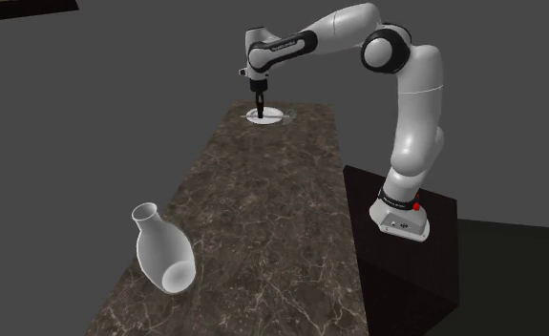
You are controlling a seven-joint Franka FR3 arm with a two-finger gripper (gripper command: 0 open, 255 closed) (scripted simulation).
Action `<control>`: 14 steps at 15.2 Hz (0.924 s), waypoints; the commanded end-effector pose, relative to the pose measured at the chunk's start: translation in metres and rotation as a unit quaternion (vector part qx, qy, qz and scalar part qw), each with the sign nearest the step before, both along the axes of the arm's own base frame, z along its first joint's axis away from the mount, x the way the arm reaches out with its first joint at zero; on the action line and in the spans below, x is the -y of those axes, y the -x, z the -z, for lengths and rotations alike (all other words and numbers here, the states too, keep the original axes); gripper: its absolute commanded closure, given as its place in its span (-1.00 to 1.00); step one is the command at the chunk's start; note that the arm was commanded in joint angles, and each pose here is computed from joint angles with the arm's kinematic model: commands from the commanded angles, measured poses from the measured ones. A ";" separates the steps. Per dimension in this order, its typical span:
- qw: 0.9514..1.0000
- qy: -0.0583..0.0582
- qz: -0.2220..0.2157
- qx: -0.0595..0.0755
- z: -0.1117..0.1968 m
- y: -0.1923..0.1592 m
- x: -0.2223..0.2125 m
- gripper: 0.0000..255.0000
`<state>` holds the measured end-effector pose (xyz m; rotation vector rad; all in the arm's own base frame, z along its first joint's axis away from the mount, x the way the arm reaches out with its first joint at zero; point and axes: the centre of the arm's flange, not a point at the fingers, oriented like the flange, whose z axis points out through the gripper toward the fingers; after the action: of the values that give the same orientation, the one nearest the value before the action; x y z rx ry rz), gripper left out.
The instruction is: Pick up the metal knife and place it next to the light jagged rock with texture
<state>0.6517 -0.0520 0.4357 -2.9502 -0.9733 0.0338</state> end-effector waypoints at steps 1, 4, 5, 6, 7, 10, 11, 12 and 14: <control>1.000 0.000 0.000 0.000 -0.002 -0.023 0.009 1.00; 1.000 0.000 0.000 0.000 -0.002 -0.064 0.023 1.00; 1.000 0.000 0.000 0.000 0.003 -0.064 0.023 1.00; 1.000 0.000 0.000 0.000 0.008 -0.064 0.023 1.00; 1.000 0.000 0.000 0.000 0.014 -0.064 0.023 1.00; 1.000 0.000 0.000 0.000 0.029 -0.064 0.023 1.00; 1.000 0.000 0.000 0.000 0.035 -0.064 0.023 1.00; 1.000 0.000 0.000 0.000 0.040 -0.064 0.023 1.00; 1.000 0.000 0.000 0.000 0.051 -0.064 0.023 1.00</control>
<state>0.7158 -0.0753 0.3908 -2.9502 -0.9733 0.0344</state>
